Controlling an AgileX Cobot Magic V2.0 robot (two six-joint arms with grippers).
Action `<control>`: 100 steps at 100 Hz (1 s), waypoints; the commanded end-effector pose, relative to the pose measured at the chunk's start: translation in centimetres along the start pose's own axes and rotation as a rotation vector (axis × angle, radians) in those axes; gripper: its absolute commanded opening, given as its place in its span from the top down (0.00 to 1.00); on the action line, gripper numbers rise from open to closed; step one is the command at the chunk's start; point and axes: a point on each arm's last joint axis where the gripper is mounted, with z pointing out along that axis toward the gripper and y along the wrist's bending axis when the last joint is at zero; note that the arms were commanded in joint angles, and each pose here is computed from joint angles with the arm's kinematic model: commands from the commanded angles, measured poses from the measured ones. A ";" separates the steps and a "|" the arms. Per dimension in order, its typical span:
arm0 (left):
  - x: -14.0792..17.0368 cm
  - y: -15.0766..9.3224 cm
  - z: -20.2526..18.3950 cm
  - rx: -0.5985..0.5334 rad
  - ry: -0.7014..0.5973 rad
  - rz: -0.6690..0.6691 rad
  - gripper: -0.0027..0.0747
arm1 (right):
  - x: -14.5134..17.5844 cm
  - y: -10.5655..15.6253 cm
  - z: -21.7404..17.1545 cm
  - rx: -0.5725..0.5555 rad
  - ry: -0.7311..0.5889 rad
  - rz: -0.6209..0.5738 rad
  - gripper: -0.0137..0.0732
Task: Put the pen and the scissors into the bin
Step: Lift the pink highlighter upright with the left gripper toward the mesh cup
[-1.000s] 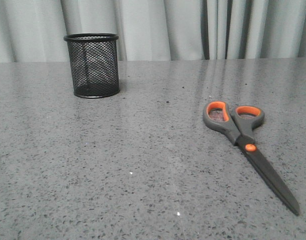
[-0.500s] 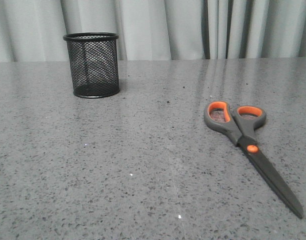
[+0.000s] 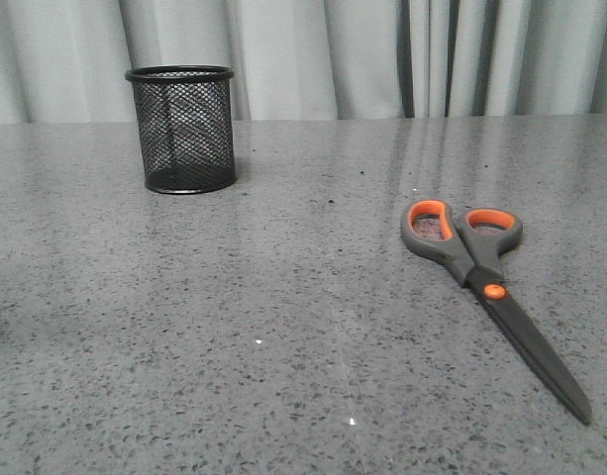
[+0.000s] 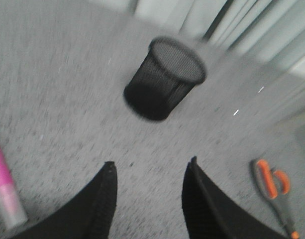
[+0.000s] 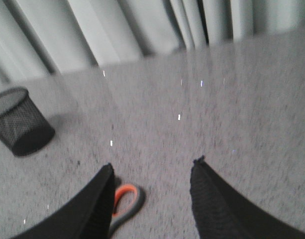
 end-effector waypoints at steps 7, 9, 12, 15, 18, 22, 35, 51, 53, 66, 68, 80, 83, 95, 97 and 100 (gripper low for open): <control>-3.7 0.5 2.6 -0.145 0.164 -0.005 0.61 | -1.8 0.4 1.0 -0.012 -0.005 0.053 0.48; -4.0 0.7 3.0 -0.171 0.197 0.010 0.61 | -1.8 0.4 1.1 -0.013 -0.001 0.056 0.48; -4.4 1.0 3.7 -0.201 0.244 0.024 0.61 | -1.8 0.4 1.1 -0.015 0.001 0.063 0.48; -4.8 1.2 4.0 -0.224 0.276 0.044 0.61 | -1.7 0.4 1.1 -0.016 0.003 0.066 0.48; -5.2 1.4 4.5 -0.252 0.317 0.051 0.61 | -1.7 0.4 1.1 -0.016 0.005 0.066 0.48; -5.6 1.6 5.1 -0.267 0.352 0.059 0.61 | -1.7 0.4 1.1 -0.016 0.007 0.066 0.48; -6.3 2.3 7.2 -0.302 0.457 0.065 0.61 | -1.7 0.5 1.1 -0.017 0.013 0.067 0.48; -6.0 3.4 9.0 -0.359 0.558 0.047 0.61 | -1.6 0.5 1.1 -0.017 0.015 0.068 0.48; -6.0 3.6 9.1 -0.373 0.563 0.045 0.61 | -1.6 0.5 1.1 -0.018 0.015 0.069 0.48; -5.7 4.8 10.0 -0.459 0.593 0.038 0.61 | -1.6 0.5 1.1 -0.018 0.015 0.070 0.48; -5.7 4.9 10.1 -0.465 0.596 0.040 0.61 | -1.6 0.5 1.1 -0.018 0.015 0.071 0.48; -5.5 5.3 10.9 -0.478 0.602 0.033 0.61 | -1.7 0.5 1.1 -0.018 0.012 0.071 0.48; -5.5 5.4 11.0 -0.478 0.601 0.031 0.61 | -1.7 0.5 1.1 -0.018 0.012 0.071 0.48; -5.3 5.6 11.8 -0.473 0.613 0.018 0.61 | -1.7 0.5 1.1 -0.018 0.003 0.071 0.48; -5.2 5.7 12.0 -0.473 0.619 0.015 0.61 | -1.8 0.5 1.1 -0.018 0.001 0.071 0.48; -5.1 5.8 12.2 -0.475 0.626 0.014 0.61 | -1.8 0.5 1.1 -0.018 -0.001 0.071 0.48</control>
